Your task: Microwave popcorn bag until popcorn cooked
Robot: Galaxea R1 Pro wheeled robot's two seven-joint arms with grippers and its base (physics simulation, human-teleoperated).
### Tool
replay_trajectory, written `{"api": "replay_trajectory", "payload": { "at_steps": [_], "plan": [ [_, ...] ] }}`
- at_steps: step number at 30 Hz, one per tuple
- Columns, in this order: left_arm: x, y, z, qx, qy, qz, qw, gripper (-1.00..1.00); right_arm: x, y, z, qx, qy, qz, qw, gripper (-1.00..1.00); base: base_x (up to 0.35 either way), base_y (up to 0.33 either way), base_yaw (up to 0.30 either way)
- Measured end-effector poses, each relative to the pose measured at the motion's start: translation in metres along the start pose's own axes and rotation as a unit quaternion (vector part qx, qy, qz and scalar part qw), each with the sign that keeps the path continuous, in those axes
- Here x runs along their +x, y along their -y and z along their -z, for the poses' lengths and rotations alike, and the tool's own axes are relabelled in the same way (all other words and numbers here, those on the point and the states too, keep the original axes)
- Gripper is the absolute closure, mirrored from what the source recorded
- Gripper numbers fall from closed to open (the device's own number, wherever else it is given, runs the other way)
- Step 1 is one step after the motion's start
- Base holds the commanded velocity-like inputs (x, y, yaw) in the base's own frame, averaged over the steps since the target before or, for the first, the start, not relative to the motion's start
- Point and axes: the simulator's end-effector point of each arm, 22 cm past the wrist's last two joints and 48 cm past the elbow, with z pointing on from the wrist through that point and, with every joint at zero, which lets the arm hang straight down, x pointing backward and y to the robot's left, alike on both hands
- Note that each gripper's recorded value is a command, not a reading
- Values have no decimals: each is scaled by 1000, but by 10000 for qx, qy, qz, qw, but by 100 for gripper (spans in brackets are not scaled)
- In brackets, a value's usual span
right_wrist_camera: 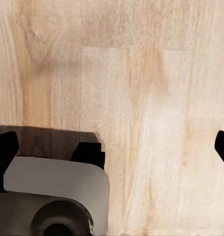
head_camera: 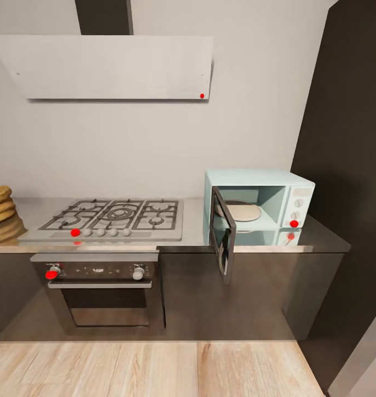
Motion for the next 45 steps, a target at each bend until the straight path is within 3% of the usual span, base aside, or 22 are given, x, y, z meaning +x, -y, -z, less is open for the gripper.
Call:
{"api": "replay_trajectory", "payload": {
  "at_steps": [4, 15, 28, 29, 31, 38, 45],
  "plan": [
    [1, 5, 0, 30, -7, 1, 10000, -100, 17, -19, -4, 228, 3, 7, 9997, -100, 0, 0, 0],
    [1, 7, 0, 43, -4, -5, 10000, -100, 23, -20, -4, 351, -66, -9, 9994, -100, 0, 0, 16],
    [-2, 7, 0, 47, 32, -5, 10000, -100, 27, -24, -3, 341, -75, 5, 9994, -100, 0, 0, 254],
    [-2, 7, 0, 46, 34, -5, 10000, -100, 36, -27, -3, 322, -131, 3, 9994, -100, 0, 0, 269],
    [-2, 6, 0, 39, 26, 1, 10000, -100, 63, -63, -3, 98, -306, -16, 9995, -100, 0, 0, 270],
    [-4, 6, 0, 39, 47, 6, 10000, -100, 67, -64, -3, 93, -283, -22, 9996, -100, 0, 0, 270],
    [-4, 4, 0, 22, 59, 352, 9994, -100, 67, -66, -2, 82, -291, -20, 9995, -100, 0, 0, 270]
  ]
}}
